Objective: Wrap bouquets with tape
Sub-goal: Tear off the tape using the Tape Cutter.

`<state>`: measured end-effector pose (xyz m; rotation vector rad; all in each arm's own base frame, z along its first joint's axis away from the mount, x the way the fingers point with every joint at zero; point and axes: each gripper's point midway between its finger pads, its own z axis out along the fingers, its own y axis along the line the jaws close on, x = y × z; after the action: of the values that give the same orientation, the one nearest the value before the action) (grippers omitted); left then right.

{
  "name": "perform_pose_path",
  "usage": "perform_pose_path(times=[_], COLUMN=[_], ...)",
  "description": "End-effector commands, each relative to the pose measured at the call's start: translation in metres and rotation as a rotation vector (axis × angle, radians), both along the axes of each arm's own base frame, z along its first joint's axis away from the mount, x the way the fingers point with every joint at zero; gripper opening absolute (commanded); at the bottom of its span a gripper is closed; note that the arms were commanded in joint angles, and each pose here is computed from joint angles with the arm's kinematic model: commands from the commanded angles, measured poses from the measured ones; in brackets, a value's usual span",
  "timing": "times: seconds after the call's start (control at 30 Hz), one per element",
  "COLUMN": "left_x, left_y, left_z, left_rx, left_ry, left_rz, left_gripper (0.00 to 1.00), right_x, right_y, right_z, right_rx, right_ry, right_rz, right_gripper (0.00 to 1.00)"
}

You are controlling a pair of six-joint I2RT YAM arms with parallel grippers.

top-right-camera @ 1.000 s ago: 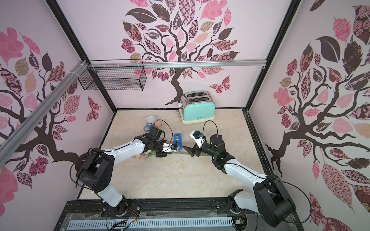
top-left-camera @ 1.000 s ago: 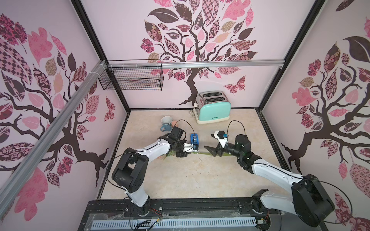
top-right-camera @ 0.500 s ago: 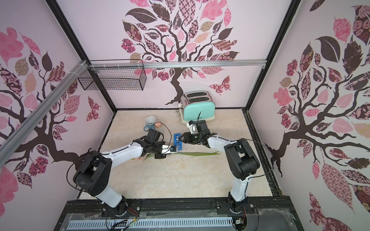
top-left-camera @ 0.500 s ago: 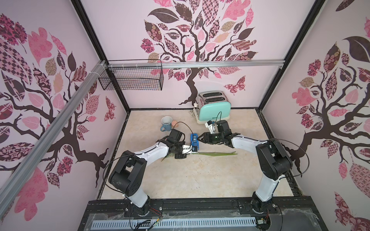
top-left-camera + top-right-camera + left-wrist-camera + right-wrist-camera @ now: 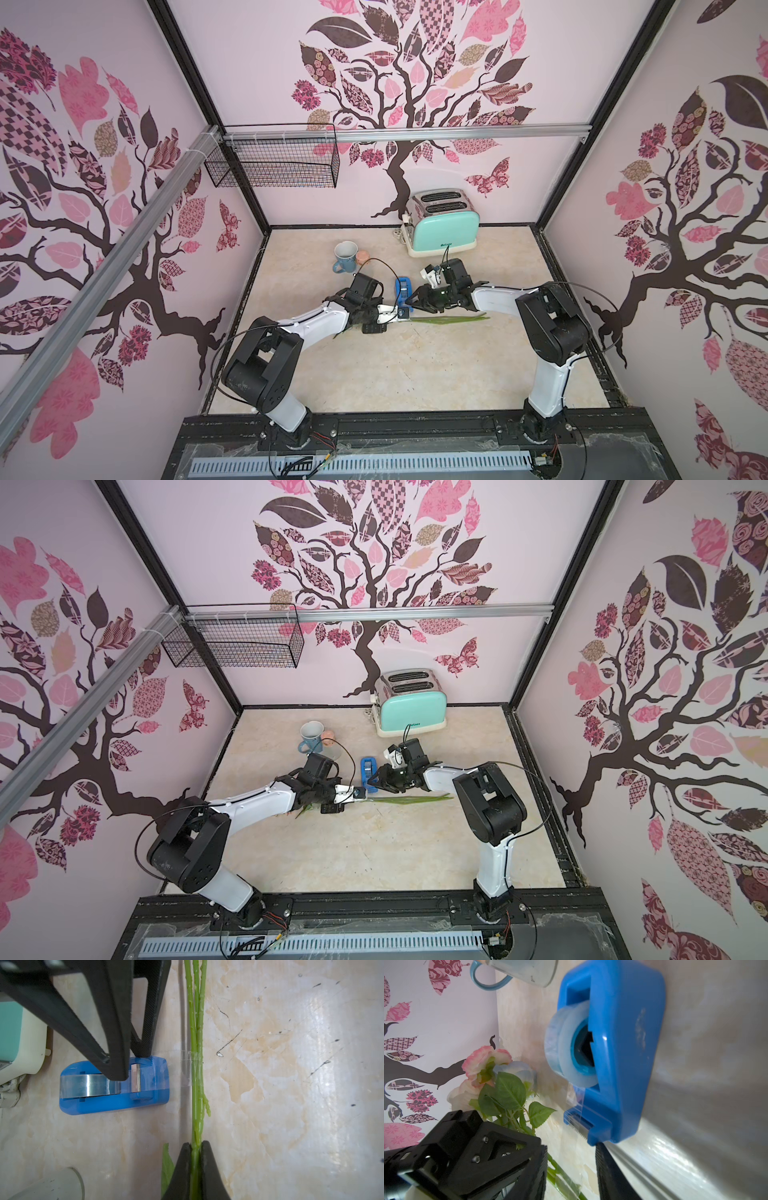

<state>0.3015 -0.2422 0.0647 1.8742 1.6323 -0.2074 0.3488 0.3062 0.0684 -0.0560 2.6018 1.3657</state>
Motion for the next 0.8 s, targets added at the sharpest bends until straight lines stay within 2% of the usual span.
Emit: perform_pose_path(times=[0.0, 0.23, 0.73, 0.77], left_x=[-0.007, -0.009, -0.012, -0.013], left_y=[-0.004, -0.006, -0.008, -0.008], left_z=[0.001, 0.0, -0.009, -0.01], left_rx=[-0.026, -0.031, -0.017, -0.016], left_ry=[0.006, 0.015, 0.043, 0.045], left_rz=[-0.012, -0.019, -0.029, -0.03], left_gripper=[0.0, 0.0, 0.0, 0.0], right_x=[-0.009, -0.017, -0.016, -0.016], right_y=[0.007, 0.013, 0.016, 0.016], right_z=[-0.015, -0.014, -0.025, -0.025], right_rx=[0.01, 0.048, 0.091, 0.091], right_ry=[0.057, 0.068, 0.111, 0.111], right_rz=[0.018, 0.029, -0.007, -0.008], right_gripper=[0.4, 0.37, 0.0, 0.0])
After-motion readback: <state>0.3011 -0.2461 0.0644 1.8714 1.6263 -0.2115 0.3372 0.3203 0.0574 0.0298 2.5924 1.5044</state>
